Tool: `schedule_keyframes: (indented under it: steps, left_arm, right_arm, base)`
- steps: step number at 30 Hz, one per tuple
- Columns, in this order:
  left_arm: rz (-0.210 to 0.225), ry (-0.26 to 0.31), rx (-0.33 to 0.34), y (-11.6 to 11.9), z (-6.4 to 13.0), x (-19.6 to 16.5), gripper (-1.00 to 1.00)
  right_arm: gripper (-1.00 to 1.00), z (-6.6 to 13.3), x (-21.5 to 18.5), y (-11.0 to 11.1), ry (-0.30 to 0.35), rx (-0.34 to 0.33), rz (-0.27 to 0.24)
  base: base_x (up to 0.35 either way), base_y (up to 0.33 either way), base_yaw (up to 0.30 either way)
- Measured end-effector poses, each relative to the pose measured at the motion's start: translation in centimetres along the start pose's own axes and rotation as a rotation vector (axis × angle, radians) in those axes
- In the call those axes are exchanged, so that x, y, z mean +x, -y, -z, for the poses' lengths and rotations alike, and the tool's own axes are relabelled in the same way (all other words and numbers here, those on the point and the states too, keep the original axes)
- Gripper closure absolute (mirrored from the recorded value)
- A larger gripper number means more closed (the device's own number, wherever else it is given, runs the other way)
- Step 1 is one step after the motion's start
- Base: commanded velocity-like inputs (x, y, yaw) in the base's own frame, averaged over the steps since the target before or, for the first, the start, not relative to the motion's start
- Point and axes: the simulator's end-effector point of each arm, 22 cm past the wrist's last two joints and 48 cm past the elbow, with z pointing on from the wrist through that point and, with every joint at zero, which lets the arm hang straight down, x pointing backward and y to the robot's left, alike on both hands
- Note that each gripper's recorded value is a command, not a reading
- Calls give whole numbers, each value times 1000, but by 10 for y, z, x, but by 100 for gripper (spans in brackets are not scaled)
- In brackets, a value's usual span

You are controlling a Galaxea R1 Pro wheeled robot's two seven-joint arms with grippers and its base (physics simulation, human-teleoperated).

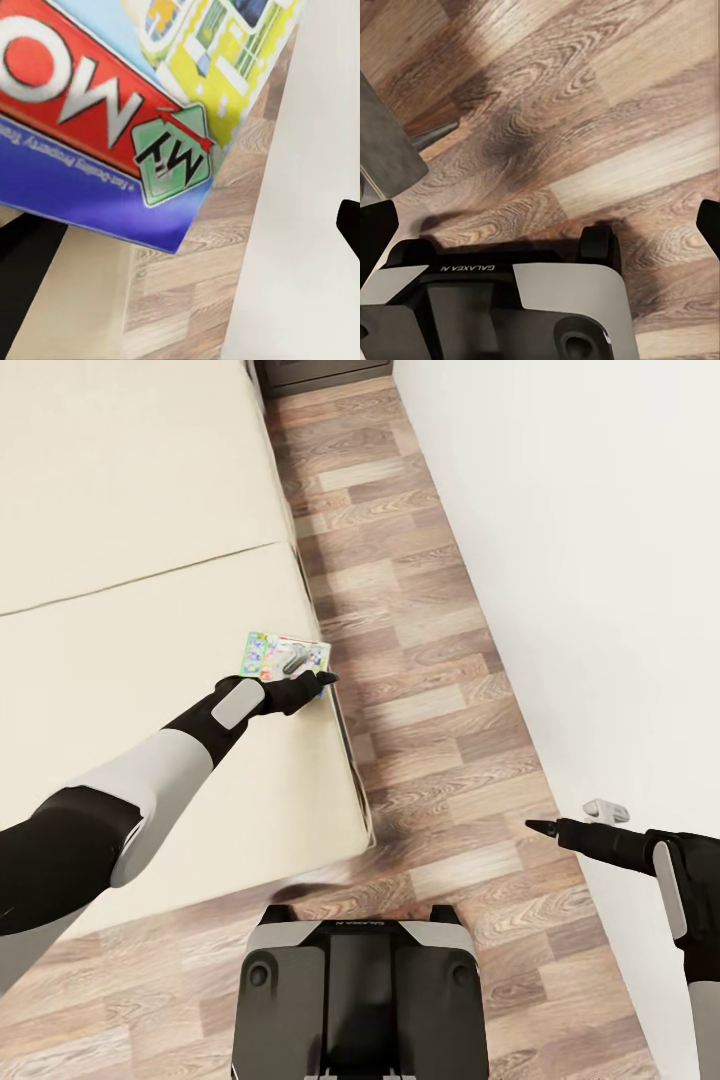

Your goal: Put all the toys in the child's room - the three board games (two on the bed and one on the table), the two jigsaw puzzles on the table, and the tennis ball on the table - inside the toy box on the table in the child's room.

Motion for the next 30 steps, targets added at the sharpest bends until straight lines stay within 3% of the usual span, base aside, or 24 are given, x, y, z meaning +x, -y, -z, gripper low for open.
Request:
schedule_keyframes:
  steps: [30]
  left_arm:
    - [8, -3, 12, 0, -1, 5, -100]
  right_arm:
    - [-100, -4, 14, -3, -21, -6, -7]
  base:
    - [0, 0, -17]
